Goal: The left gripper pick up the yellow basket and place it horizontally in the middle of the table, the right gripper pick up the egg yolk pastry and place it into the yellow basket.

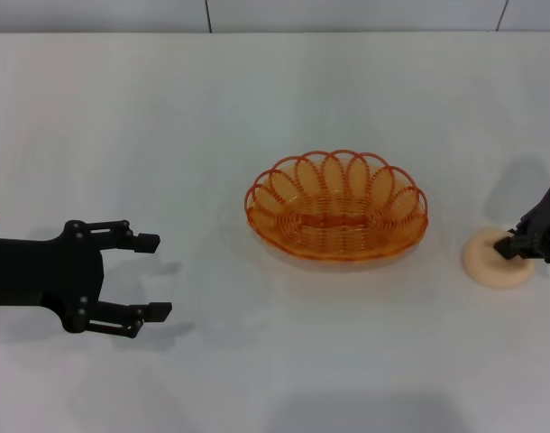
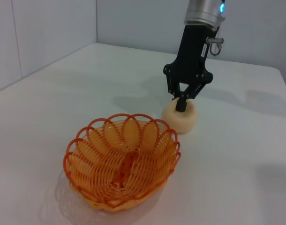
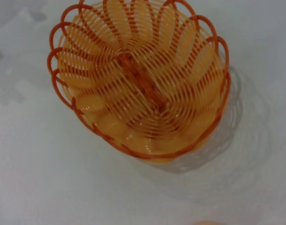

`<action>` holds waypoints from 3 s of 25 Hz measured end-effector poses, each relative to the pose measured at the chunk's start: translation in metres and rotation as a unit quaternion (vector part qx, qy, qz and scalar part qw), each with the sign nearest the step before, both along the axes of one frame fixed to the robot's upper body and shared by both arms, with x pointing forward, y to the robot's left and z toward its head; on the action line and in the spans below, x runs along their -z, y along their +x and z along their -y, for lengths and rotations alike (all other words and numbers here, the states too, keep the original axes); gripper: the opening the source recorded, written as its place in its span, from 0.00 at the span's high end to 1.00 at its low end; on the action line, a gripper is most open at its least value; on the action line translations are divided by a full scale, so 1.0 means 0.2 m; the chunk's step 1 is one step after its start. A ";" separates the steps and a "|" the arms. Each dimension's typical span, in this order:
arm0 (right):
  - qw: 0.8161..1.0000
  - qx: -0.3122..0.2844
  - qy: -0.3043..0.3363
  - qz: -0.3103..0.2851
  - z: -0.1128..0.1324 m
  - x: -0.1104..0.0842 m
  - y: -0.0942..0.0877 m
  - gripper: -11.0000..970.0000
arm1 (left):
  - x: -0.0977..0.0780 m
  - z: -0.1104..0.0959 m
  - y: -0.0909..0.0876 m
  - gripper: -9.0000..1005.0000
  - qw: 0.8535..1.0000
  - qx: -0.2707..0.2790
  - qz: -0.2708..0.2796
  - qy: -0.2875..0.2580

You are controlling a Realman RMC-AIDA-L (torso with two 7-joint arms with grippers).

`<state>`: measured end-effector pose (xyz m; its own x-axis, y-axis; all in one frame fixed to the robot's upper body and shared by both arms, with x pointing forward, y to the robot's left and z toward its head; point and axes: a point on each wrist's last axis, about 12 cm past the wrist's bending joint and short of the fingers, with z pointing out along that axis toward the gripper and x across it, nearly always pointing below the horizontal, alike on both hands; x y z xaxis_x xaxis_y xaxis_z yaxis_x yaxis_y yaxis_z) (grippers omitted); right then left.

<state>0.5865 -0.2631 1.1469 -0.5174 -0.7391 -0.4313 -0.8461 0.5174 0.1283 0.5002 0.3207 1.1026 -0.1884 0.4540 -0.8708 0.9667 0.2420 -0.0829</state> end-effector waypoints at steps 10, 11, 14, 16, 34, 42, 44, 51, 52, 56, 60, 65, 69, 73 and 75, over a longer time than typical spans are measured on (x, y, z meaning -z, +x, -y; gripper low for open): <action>0.999 0.003 0.018 0.040 0.05 -0.16 0.00 0.94 | 0.01 -0.02 -0.03 0.14 1.000 0.000 -0.004 -0.001; 0.998 0.001 0.028 0.051 0.05 -0.20 0.00 0.95 | 0.01 -0.02 -0.03 0.14 1.000 -0.001 -0.004 -0.001; 0.996 -0.014 0.058 0.070 0.01 -0.27 -0.01 0.95 | 0.02 -0.01 -0.03 0.14 1.000 0.000 -0.004 -0.001; 0.993 -0.026 0.083 0.082 -0.02 -0.32 0.00 0.95 | 0.02 -0.01 -0.03 0.14 1.000 0.001 -0.003 -0.001; 0.966 -0.085 0.217 0.110 -0.37 -0.16 0.08 0.95 | 0.01 -0.01 -0.03 0.14 1.000 0.009 0.013 -0.002; 0.966 -0.064 0.220 0.122 -0.42 -0.08 0.09 0.89 | 0.00 -0.01 -0.02 0.14 1.000 0.011 0.016 -0.001; 0.965 -0.065 0.223 0.124 -0.42 -0.07 0.09 0.76 | 0.00 -0.01 -0.01 0.14 1.000 0.011 0.016 -0.001; 0.963 -0.071 0.224 0.128 -0.35 -0.05 0.04 0.57 | -0.01 0.00 -0.01 0.14 1.000 0.009 0.019 -0.007; 0.963 -0.072 0.226 0.130 -0.34 -0.04 0.04 0.55 | -0.01 0.00 -0.01 0.14 1.000 0.009 0.020 -0.008; 0.956 -0.072 0.244 0.145 -0.23 -0.02 -0.01 0.47 | -0.01 0.00 -0.01 0.14 1.000 0.008 0.020 -0.010; 0.950 -0.092 0.252 0.157 -0.13 0.02 -0.07 0.28 | -0.01 -0.01 -0.01 0.14 1.000 0.003 0.018 -0.011; 0.939 -0.125 0.277 0.158 -0.05 0.06 -0.15 0.15 | -0.03 -0.03 -0.02 0.14 1.000 -0.003 0.020 -0.021; 0.929 -0.133 0.305 0.161 0.02 0.08 -0.18 0.11 | -0.03 -0.04 -0.02 0.14 0.999 -0.004 0.020 -0.025; 0.928 -0.132 0.308 0.163 0.05 0.09 -0.20 0.12 | -0.04 -0.04 -0.02 0.14 0.999 -0.002 0.019 -0.026; 0.928 -0.132 0.307 0.163 0.05 0.10 -0.20 0.12 | -0.04 -0.04 -0.02 0.14 0.999 -0.003 0.018 -0.026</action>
<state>0.5466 -0.2730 1.1279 -0.1216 -0.3854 -0.9147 -0.9786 0.2007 0.0456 0.4960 0.3287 1.1101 -0.1589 0.4069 -0.8995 0.9680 0.2433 -0.0609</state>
